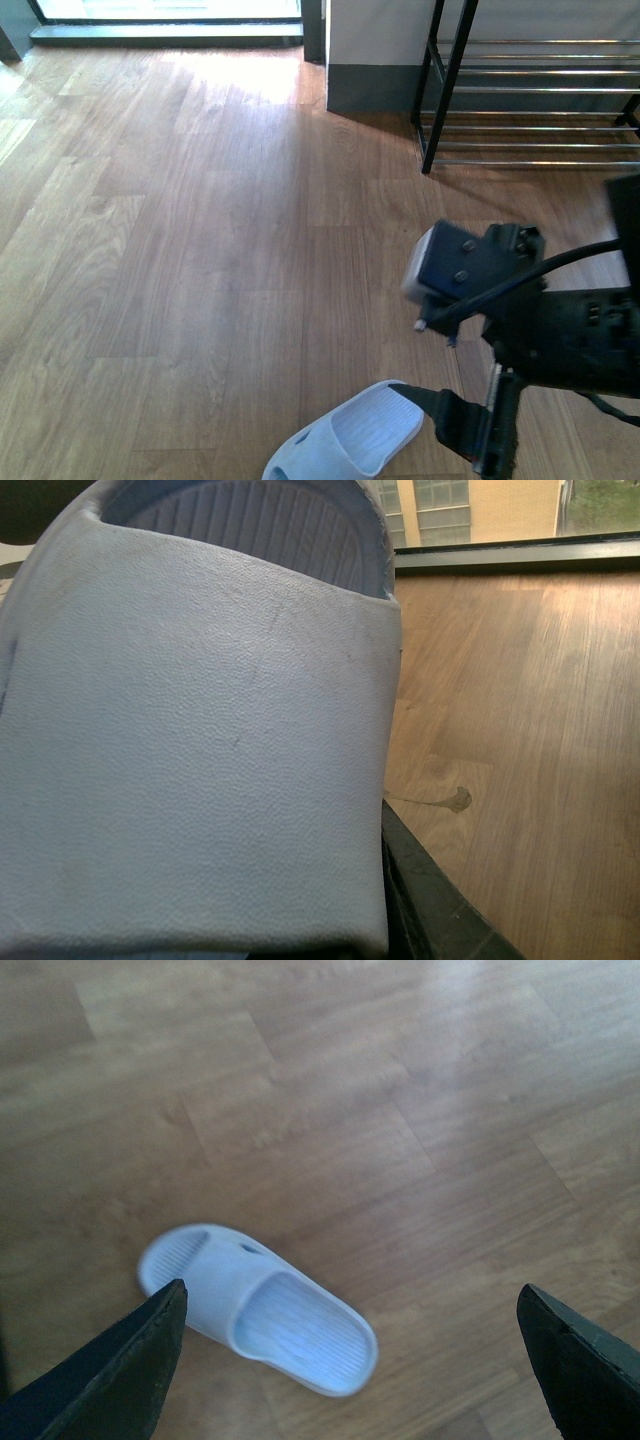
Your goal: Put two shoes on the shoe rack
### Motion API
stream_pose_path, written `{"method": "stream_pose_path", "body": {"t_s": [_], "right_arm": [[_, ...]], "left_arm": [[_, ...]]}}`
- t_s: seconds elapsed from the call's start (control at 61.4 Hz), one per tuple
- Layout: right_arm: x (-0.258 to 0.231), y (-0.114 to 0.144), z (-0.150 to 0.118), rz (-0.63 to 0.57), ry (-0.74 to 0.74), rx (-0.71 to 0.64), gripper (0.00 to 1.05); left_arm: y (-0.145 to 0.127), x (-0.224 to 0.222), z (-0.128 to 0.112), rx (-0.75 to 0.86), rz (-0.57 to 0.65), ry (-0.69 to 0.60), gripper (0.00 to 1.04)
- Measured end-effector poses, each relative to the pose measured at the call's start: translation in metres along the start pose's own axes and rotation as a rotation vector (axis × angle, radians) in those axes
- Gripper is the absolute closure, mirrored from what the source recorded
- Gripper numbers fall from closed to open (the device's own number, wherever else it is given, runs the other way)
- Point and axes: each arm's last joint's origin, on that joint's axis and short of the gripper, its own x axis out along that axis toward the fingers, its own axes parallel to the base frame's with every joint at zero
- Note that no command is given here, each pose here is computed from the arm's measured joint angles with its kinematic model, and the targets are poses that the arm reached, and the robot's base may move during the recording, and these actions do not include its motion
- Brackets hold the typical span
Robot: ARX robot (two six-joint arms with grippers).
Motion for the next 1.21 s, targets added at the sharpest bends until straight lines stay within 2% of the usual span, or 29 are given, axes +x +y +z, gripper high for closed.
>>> {"method": "stream_pose_path", "body": {"t_s": [0.244, 0.407, 0.521, 0.831, 1.075, 1.206], "right_arm": [[0.064, 0.008, -0.057, 0.072, 0.168, -0.104, 0.09], [0.095, 0.034, -0.101, 0.172, 0.237, -0.162, 0.09], [0.115, 0.048, -0.118, 0.211, 0.248, -0.177, 0.09], [0.143, 0.075, -0.128, 0.306, 0.211, -0.198, 0.09], [0.160, 0.084, -0.132, 0.308, 0.197, -0.189, 0.09], [0.165, 0.086, -0.135, 0.306, 0.202, -0.179, 0.23]], "left_arm": [[0.000, 0.000, 0.000, 0.000, 0.000, 0.000, 1.03], [0.000, 0.000, 0.000, 0.000, 0.000, 0.000, 1.03], [0.000, 0.000, 0.000, 0.000, 0.000, 0.000, 1.03], [0.000, 0.000, 0.000, 0.000, 0.000, 0.000, 1.03], [0.000, 0.000, 0.000, 0.000, 0.000, 0.000, 1.03], [0.000, 0.000, 0.000, 0.000, 0.000, 0.000, 1.03]]}}
